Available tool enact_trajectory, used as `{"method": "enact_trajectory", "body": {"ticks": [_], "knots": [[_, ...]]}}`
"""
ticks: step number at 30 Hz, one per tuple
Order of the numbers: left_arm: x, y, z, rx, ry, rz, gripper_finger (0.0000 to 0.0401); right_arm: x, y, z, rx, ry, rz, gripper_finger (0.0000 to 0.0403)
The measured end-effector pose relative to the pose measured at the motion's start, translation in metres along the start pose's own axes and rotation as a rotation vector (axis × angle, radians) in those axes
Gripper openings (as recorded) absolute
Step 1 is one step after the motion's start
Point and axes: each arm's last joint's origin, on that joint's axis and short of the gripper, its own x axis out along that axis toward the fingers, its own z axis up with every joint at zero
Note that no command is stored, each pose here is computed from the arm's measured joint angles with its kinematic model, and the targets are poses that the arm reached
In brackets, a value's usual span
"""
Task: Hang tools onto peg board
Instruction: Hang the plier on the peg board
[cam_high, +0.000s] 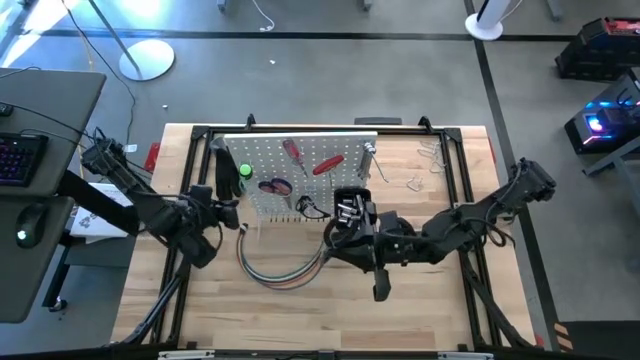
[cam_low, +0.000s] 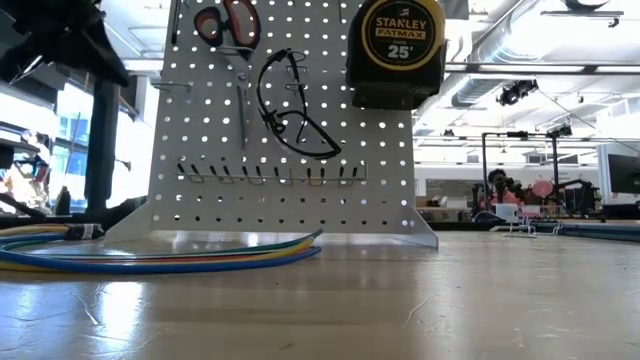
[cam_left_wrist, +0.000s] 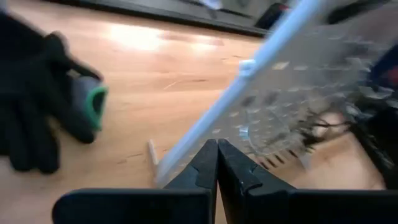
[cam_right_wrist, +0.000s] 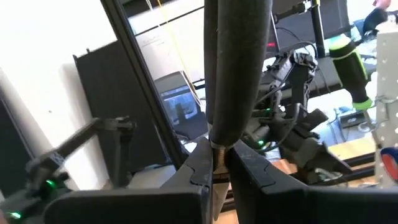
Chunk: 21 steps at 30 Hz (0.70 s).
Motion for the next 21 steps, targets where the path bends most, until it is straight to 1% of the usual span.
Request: {"method": "enact_trajectory", "body": {"ticks": [3,11,14,17,19,21], "knots": [[0.006,0.002,0.001,-0.026,-0.002,0.044,0.0000,0.000,0.000,0.000,0.032,0.004,0.005,0.0017],[0.031,0.006,0.012,-0.013,-0.112,0.178,0.0000,0.000,0.000,0.000,0.019,-0.001,0.005,0.0017],[0.038,0.009,0.014,-0.027,-0.141,0.215,0.0000,0.000,0.001,0.000,0.022,0.000,0.015,0.0017],[0.043,0.008,0.015,-0.038,-0.181,0.203,0.0000,0.000,0.002,0.000,0.025,0.003,0.024,0.0017],[0.045,0.005,0.015,-0.035,-0.180,0.192,0.0000,-0.001,0.002,0.000,0.025,0.005,0.027,0.0017],[0.047,-0.001,0.014,-0.022,-0.188,0.161,0.0000,-0.001,0.002,0.000,0.024,0.006,0.032,0.0017]]}}
